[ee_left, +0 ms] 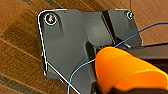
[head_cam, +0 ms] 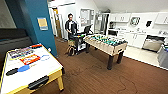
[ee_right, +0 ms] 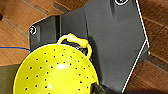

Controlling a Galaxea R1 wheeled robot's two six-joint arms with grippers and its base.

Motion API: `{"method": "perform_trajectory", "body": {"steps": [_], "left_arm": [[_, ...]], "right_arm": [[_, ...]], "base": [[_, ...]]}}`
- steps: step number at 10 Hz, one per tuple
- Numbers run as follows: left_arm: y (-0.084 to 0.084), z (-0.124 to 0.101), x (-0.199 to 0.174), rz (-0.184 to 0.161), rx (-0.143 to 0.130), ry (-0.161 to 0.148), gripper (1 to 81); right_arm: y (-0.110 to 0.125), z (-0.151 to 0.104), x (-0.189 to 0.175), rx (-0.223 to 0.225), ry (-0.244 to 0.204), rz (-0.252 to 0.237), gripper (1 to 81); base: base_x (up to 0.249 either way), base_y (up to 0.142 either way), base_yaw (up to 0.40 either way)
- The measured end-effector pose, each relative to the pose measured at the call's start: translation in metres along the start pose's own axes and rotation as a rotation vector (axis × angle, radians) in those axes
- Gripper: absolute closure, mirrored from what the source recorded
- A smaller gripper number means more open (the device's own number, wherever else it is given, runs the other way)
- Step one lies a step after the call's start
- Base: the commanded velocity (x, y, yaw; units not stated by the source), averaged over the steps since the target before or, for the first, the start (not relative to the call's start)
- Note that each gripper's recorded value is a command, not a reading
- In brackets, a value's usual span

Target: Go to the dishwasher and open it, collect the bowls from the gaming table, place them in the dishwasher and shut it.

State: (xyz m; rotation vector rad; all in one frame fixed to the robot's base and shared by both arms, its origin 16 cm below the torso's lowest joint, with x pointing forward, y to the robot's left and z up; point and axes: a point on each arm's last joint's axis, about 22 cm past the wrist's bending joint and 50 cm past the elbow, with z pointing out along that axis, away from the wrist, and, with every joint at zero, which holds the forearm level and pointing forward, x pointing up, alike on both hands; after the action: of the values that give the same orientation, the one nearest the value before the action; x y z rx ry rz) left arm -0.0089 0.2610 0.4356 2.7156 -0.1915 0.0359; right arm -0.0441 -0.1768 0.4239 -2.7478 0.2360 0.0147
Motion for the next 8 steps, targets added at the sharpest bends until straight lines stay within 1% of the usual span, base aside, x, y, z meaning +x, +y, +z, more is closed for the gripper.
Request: {"method": "perform_trajectory", "body": {"steps": [5, 8], "left_arm": [[0.0014, -0.0002, -0.0093, -0.006, -0.002, -0.01, 81.1], [0.0025, 0.0002, -0.0095, -0.006, -0.003, -0.01, 81.1]], "right_arm": [[0.0014, -0.0001, -0.0016, -0.004, -0.002, -0.005, 81.1], [0.0004, 0.0004, 0.0004, -0.004, 0.0, -0.009, 81.1]], "base": [[0.0, 0.0, -0.4], [0.0, 0.0, -0.4]]}}
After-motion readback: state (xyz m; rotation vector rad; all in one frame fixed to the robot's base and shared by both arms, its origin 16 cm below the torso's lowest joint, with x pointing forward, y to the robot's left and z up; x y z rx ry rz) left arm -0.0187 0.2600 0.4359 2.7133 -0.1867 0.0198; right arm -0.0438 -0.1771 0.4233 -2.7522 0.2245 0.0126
